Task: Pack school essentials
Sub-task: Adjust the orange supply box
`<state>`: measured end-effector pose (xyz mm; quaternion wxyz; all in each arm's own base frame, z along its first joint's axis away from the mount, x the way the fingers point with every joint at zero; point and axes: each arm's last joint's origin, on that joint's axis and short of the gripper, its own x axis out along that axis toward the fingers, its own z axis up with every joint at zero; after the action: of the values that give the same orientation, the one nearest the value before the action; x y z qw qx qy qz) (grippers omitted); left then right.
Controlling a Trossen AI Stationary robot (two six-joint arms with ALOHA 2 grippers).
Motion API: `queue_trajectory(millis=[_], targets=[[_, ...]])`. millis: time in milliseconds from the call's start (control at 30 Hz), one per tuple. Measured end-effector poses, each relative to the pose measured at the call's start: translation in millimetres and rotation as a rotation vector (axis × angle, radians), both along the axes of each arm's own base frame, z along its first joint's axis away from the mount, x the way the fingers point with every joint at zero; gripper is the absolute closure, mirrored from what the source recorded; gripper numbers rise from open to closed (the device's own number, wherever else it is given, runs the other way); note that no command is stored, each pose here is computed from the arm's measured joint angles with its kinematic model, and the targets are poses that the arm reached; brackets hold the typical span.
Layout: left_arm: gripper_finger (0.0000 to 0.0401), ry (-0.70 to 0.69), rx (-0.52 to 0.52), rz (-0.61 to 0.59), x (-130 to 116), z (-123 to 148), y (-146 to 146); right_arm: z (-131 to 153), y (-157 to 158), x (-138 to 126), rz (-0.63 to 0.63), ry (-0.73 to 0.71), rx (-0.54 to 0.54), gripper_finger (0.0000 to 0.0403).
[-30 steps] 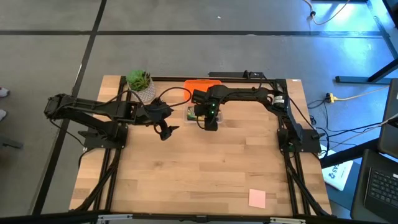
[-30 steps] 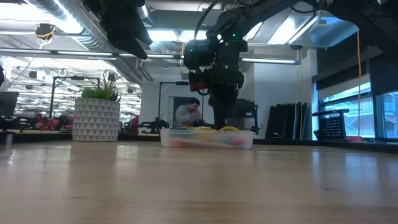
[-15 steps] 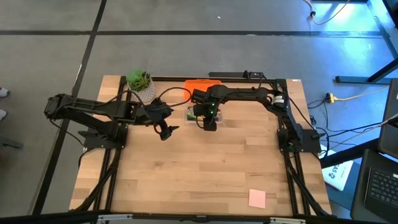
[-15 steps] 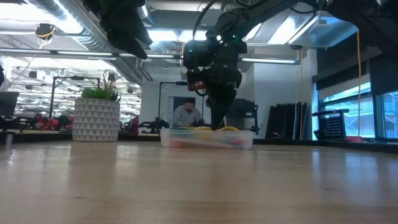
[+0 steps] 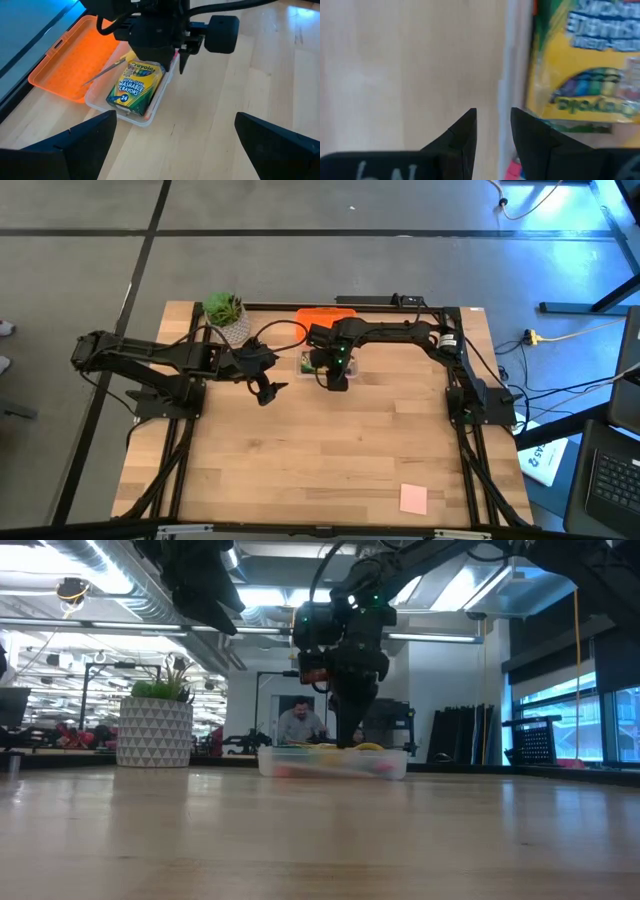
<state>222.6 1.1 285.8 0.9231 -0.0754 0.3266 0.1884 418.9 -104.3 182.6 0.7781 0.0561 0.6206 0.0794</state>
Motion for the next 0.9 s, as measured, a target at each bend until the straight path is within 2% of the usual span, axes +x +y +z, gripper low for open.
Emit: queue_trajectory(millis=[700,900], targets=[[0.0001,0.000,0.000,0.000,0.0,0.0,-0.1,-10.1,1.4,-5.2,-0.001,0.050,-0.012,0.0282],[0.0001,-0.001,-0.001,0.000,0.0,0.0,-0.1,-10.1,7.3,-5.0,0.034,0.051,0.012,0.0282]])
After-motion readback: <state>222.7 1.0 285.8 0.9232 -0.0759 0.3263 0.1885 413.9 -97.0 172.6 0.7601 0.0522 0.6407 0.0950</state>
